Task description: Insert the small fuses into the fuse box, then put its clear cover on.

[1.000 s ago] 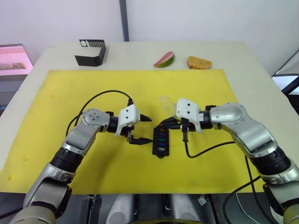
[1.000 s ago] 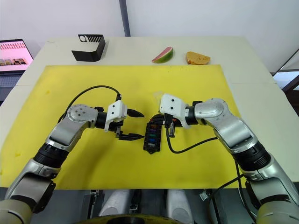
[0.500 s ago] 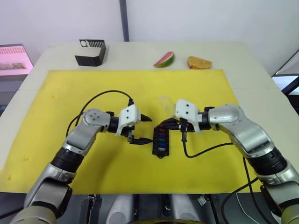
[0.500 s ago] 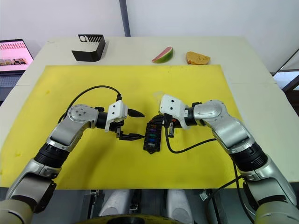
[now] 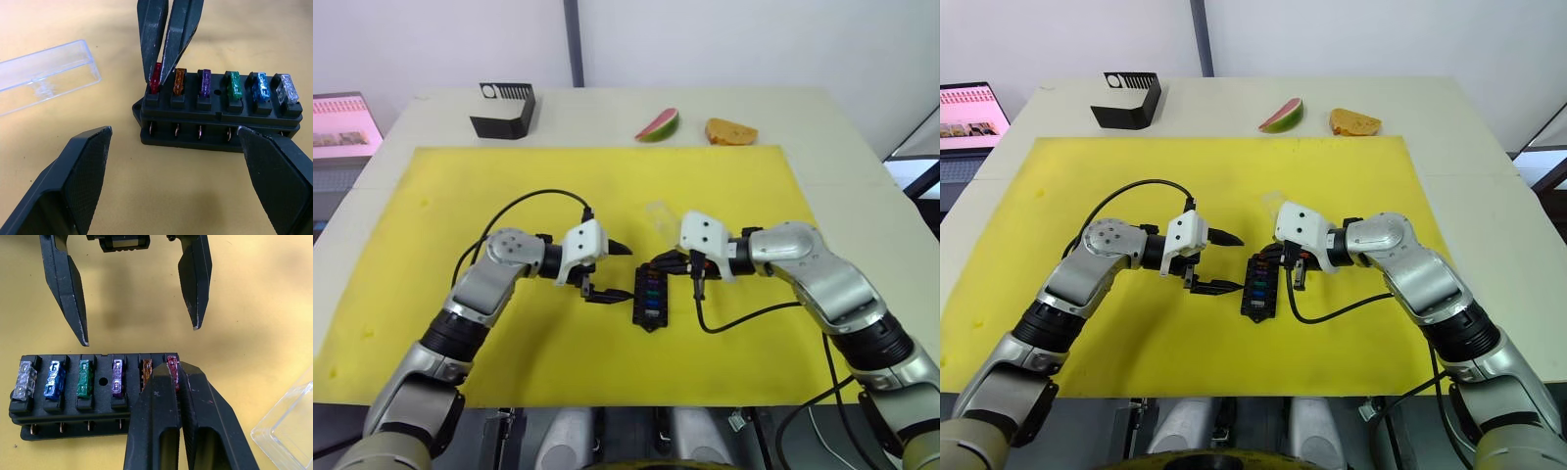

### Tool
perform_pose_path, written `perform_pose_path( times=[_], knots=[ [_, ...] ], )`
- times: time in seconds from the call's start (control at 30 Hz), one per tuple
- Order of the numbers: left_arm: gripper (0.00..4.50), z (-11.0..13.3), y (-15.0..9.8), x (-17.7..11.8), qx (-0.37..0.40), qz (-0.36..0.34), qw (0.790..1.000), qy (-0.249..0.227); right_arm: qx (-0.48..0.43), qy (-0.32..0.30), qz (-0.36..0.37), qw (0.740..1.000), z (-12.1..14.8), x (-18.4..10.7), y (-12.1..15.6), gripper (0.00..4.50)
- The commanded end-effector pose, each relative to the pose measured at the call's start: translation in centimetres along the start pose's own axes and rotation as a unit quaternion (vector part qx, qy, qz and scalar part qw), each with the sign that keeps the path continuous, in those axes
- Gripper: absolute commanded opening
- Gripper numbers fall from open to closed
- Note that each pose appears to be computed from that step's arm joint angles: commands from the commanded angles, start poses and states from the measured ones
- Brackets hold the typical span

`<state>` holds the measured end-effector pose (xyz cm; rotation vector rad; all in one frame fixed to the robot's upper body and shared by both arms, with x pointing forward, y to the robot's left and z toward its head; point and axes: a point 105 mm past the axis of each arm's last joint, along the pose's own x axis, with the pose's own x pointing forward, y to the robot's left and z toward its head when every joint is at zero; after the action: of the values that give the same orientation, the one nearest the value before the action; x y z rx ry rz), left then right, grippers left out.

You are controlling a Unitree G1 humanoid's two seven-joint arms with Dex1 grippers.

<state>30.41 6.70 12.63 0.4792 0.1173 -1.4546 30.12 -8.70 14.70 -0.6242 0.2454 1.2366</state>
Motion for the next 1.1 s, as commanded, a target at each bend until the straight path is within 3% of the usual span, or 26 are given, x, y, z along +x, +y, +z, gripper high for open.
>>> perform_pose_path(
  times=[0.03,0.7,0.8,1.0,1.1],
  knots=[
    [4.32,1.4,0.1,0.0,0.027,0.000,1.000,-0.016,-0.010,-0.010,-0.013,1.000,0.7,-0.4,-0.6,0.00],
    [4.32,1.4,0.3,0.0,0.030,0.001,0.999,-0.013,-0.009,-0.007,-0.012,1.000,0.7,-0.2,-0.9,0.00],
    [4.50,1.4,0.4,0.0,0.030,0.001,0.999,-0.014,-0.015,-0.021,-0.017,1.000,1.6,-0.5,-1.1,1.01],
    [4.50,1.6,0.6,-0.1,0.033,0.003,0.999,-0.016,-0.030,-0.038,-0.027,0.998,3.5,-2.0,-1.3,3.98],
    [4.50,1.6,0.4,-0.2,0.034,0.000,0.999,-0.017,-0.028,-0.048,-0.026,0.998,3.8,-2.5,-1.1,3.98]
  ],
)
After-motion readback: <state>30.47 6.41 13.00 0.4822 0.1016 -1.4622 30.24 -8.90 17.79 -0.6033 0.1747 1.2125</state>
